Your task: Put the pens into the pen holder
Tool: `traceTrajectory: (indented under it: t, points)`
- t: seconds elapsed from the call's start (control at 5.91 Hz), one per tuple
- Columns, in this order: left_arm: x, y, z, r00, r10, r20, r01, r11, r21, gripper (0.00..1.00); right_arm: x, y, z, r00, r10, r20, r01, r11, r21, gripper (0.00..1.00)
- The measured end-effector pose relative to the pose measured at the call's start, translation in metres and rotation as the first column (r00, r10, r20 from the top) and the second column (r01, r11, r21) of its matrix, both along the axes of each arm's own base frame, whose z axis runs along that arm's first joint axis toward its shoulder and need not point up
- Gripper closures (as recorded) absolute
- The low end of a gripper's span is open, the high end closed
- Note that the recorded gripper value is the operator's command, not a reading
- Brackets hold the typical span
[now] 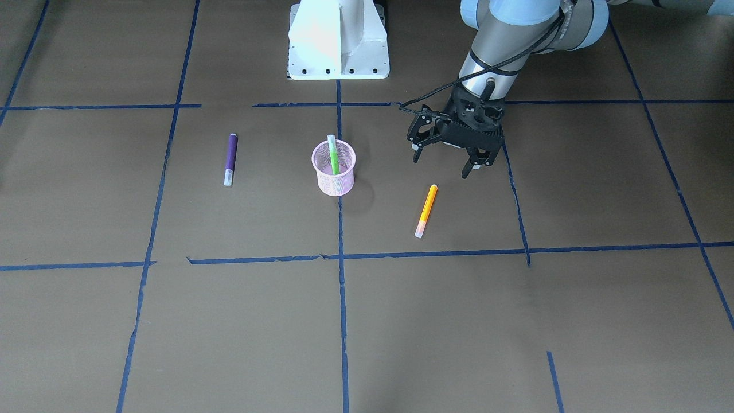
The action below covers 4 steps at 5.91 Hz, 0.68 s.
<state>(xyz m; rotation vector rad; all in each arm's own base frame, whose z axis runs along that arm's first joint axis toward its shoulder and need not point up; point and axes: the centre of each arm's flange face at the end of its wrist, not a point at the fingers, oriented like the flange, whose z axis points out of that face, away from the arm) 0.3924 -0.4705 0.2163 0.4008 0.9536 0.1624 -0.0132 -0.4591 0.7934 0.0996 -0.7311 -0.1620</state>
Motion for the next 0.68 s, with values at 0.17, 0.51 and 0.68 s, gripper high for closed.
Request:
traceTrajectory:
  t: [0.17,0.51,0.68]
  points:
    - [0.001,0.000,0.000,1.000,0.000,0.000,0.000,1.000,0.002,0.00,-0.003,-0.004,0.003,1.000,-0.004,0.014,0.005,1.000,-0.010,0.00]
    - [0.001,0.001,0.000,1.000,0.000,0.000,0.000,1.000,0.004,0.00,-0.005,-0.006,0.011,0.999,-0.011,0.037,0.012,1.000,-0.020,0.00]
    - [0.001,0.001,0.000,1.000,0.000,-0.001,0.000,1.000,0.005,0.00,-0.005,-0.006,0.016,0.999,-0.012,0.038,0.013,1.000,-0.025,0.01]
